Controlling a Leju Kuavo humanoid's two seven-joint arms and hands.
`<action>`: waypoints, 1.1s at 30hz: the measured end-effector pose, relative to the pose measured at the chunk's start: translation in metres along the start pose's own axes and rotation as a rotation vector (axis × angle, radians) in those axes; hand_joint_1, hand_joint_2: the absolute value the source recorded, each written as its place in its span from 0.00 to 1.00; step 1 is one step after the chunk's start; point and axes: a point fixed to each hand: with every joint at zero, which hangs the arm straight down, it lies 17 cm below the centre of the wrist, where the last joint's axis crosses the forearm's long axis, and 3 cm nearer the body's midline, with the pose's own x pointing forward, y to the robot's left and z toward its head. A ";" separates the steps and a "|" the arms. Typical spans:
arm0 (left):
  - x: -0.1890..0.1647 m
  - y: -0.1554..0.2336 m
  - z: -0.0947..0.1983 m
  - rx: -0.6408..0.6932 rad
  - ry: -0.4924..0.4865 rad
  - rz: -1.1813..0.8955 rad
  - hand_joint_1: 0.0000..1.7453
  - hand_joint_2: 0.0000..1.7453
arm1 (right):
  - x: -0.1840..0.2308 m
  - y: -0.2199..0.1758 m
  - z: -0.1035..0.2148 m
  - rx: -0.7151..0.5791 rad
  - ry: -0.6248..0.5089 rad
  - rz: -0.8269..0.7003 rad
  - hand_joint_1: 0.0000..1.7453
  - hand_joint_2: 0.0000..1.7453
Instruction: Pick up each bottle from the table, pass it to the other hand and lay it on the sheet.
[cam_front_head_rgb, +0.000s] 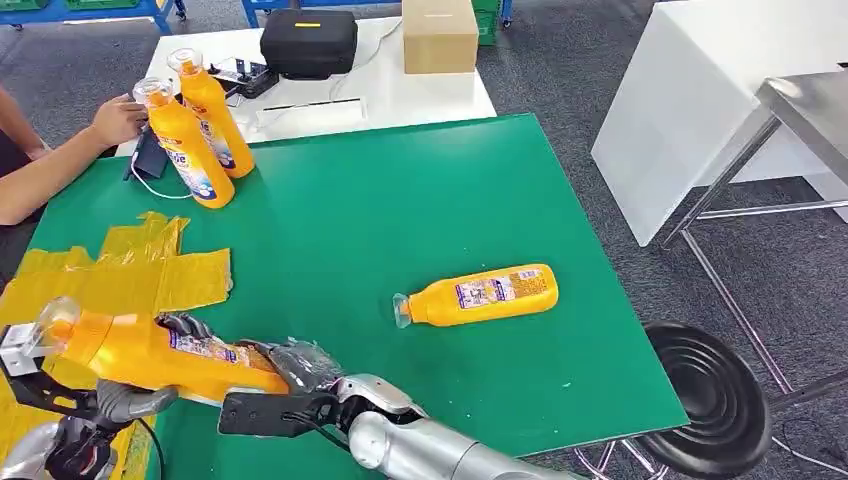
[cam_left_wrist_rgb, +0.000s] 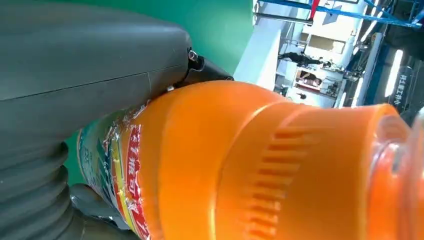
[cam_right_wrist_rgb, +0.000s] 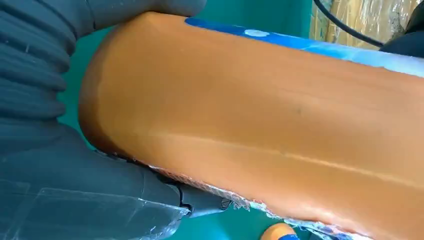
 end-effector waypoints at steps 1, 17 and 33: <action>0.000 0.000 0.000 0.001 0.000 0.008 1.00 1.00 | 0.000 0.000 0.000 0.000 -0.001 0.000 1.00 1.00; 0.007 0.082 -0.012 0.485 0.029 -0.515 1.00 1.00 | -0.017 -0.085 0.013 -0.274 0.013 0.110 0.00 0.00; 0.143 0.066 0.033 1.146 -0.135 -1.822 1.00 1.00 | -0.028 -0.214 0.111 -0.489 0.021 0.210 0.00 1.00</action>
